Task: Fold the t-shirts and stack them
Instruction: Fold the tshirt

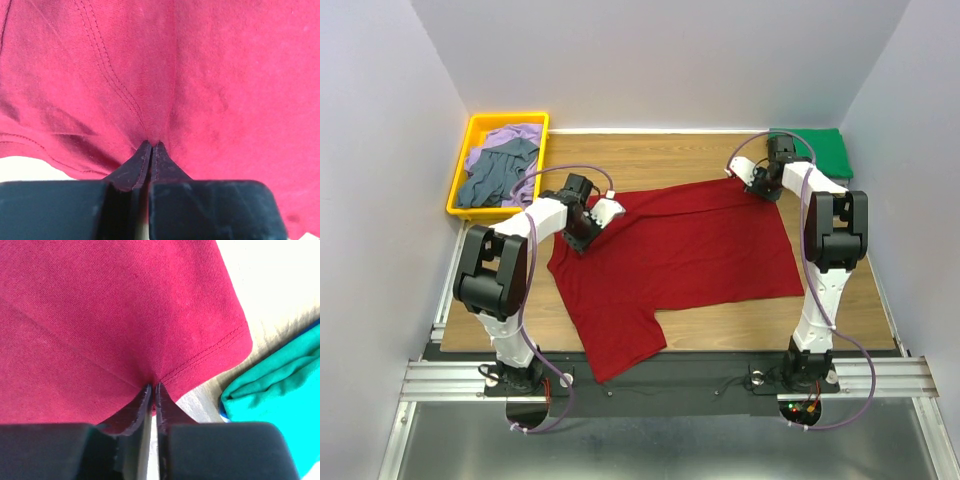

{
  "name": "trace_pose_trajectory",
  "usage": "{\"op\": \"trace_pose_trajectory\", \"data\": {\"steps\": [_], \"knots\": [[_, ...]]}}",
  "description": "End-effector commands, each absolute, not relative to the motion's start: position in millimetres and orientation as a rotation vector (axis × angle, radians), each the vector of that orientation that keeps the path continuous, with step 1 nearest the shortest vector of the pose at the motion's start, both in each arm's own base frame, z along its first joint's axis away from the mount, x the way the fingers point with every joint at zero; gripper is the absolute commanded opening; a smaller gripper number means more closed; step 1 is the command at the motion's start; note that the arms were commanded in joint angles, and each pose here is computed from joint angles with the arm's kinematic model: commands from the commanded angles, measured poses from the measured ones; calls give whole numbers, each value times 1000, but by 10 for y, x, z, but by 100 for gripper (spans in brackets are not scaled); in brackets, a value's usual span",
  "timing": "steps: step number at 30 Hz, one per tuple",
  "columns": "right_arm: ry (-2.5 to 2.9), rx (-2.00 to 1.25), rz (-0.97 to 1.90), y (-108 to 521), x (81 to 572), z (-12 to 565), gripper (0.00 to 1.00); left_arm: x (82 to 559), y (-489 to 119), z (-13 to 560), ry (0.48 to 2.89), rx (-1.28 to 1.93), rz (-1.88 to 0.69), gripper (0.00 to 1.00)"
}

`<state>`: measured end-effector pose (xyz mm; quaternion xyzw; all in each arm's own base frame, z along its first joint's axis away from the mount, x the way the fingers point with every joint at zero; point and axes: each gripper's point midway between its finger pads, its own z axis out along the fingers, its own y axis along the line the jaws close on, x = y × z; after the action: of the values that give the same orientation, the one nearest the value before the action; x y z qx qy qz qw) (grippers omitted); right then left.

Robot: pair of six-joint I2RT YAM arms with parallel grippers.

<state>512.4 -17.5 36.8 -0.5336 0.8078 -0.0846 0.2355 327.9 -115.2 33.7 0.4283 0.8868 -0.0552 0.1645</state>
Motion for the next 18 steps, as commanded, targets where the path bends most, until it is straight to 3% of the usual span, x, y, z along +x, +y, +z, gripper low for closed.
{"op": "trace_pose_trajectory", "data": {"steps": [1,18], "knots": [[2172,-1478,-294,-220,5236,543,6,3363,-1233,703,2445,1210,-172,0],[2119,-1457,-326,-208,5358,781,3,3217,-1267,1256,2410,1245,-219,0]]}}
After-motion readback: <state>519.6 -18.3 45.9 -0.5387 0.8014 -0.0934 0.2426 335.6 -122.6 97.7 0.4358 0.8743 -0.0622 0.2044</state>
